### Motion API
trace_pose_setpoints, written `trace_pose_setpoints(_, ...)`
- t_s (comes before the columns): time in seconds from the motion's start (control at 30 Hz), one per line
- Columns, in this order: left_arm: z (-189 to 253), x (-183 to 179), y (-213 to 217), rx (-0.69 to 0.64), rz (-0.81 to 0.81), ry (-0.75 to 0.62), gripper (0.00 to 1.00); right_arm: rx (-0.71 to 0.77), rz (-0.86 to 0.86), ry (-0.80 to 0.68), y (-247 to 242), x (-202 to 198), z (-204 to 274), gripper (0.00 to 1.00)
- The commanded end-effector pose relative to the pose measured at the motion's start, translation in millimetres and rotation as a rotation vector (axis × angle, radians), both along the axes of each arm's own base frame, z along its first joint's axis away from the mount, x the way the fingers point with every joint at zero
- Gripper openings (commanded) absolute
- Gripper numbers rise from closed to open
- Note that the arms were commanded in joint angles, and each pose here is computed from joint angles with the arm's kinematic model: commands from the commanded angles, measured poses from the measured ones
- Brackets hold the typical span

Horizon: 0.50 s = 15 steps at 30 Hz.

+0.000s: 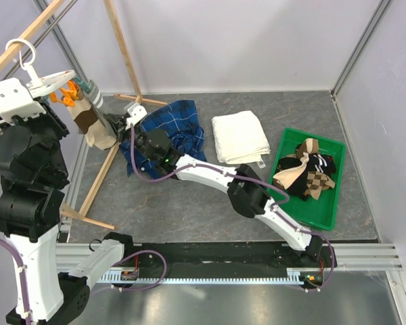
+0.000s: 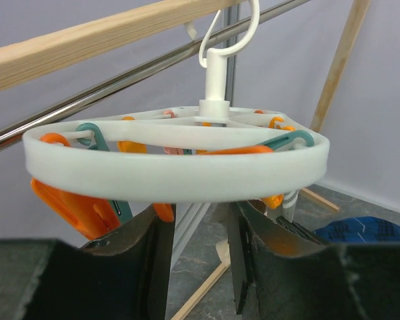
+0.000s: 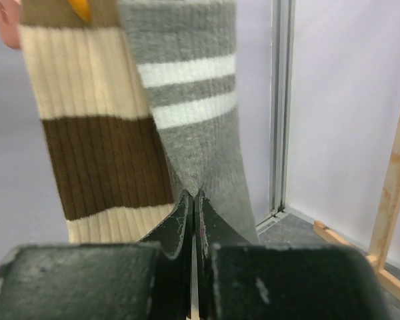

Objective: Remove the socks clipped to the hanger
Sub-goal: Remove the sock from the hanger.

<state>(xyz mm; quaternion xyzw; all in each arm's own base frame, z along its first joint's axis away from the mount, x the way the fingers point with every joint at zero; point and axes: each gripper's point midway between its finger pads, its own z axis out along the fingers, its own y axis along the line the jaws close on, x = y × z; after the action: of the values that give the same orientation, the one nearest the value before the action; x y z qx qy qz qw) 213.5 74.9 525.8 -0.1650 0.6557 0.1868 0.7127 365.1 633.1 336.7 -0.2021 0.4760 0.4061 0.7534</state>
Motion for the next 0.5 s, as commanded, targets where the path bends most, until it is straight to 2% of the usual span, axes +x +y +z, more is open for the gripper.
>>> trace_pose_setpoints(0.0,24,-18,-15,-0.058,-0.123,-0.115,0.45,0.091,0.015,-0.126,-47,-31,113,0.0)
trace_pose_setpoints(0.07,29,-27,-20,-0.061,-0.162,-0.124,0.45,0.099,0.013,-0.149,-62,-41,138,0.0)
trace_pose_setpoints(0.13,33,-28,-30,-0.108,-0.224,-0.147,0.47,0.062,0.007,-0.157,-69,-45,137,0.0)
trace_pose_setpoints(0.17,34,-31,-33,-0.115,-0.244,-0.144,0.49,0.075,0.003,-0.174,-80,-53,156,0.0)
trace_pose_setpoints(0.3,37,-35,-54,-0.141,-0.372,-0.152,0.54,0.0,0.009,-0.183,-92,-68,154,0.0)
trace_pose_setpoints(0.47,34,-43,-67,-0.153,-0.452,-0.153,0.55,-0.059,0.052,-0.224,-101,-104,164,0.0)
